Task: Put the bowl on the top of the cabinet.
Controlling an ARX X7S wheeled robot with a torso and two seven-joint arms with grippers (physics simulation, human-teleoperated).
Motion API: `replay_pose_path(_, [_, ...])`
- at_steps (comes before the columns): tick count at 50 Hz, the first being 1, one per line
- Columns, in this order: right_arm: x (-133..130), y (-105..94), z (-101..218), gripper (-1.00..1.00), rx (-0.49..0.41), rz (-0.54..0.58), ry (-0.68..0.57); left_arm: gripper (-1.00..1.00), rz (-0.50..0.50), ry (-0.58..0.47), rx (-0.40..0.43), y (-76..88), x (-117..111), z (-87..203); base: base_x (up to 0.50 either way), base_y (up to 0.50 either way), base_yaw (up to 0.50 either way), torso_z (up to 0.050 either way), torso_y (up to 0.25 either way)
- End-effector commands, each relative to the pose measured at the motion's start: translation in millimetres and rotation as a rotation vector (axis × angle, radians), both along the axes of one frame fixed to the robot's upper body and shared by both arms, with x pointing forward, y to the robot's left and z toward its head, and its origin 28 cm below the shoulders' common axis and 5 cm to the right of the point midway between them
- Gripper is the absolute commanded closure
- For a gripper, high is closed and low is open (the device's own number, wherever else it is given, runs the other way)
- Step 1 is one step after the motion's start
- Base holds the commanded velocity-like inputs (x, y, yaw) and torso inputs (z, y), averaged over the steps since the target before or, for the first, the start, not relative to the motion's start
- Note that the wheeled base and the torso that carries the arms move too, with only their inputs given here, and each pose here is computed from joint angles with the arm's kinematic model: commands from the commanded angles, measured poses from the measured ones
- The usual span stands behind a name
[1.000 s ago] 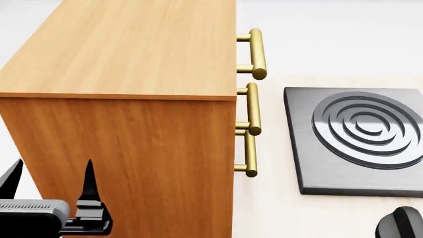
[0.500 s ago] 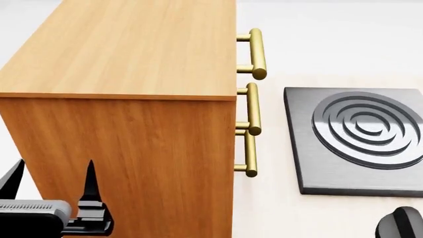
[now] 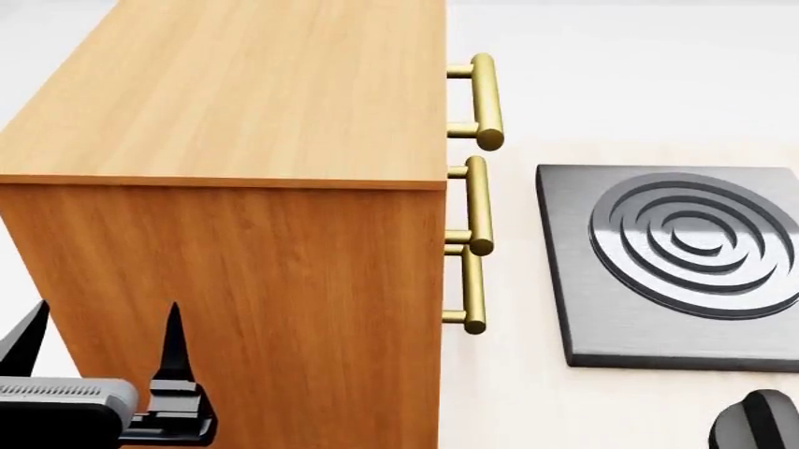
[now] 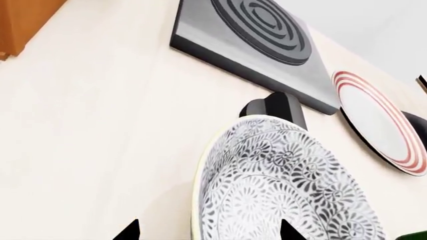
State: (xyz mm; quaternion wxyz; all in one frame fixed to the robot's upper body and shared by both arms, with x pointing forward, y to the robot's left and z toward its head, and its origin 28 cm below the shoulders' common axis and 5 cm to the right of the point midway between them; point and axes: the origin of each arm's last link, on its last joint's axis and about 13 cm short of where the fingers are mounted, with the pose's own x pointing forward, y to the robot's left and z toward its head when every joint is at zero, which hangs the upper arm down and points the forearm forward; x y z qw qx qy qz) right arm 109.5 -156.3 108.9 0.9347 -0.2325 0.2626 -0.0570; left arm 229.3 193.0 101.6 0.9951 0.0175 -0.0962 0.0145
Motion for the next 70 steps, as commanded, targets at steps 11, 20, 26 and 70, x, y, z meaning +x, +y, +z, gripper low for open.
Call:
replay_pose_path(11, [2.3, -2.4, -3.4, -1.00, -0.005, -0.011, 0.004, -1.00, 0.000, 0.000, 0.000, -0.4, 0.0, -0.6, 0.00, 0.00, 0.00, 0.000, 0.000])
replay_pose_path(20, [2.8, -3.4, -4.8, -1.00, -0.007, -0.017, 0.004, -1.00, 0.000, 0.001, 0.001, -0.4, 0.4, -1.3, 0.00, 0.00, 0.00, 0.000, 0.000])
replay_pose_path(26, [4.0, -3.0, -8.7, -1.00, -0.004, -0.014, 0.013, -1.00, 0.001, 0.004, 0.000, -0.3, 0.6, -2.9, 0.00, 0.00, 0.00, 0.000, 0.000])
replay_pose_path(70, [6.7, -4.2, -13.8, -1.00, -0.011, -0.021, 0.021, -1.00, 0.000, 0.004, -0.003, -0.1, 0.2, -1.6, 0.00, 0.00, 0.00, 0.000, 0.000])
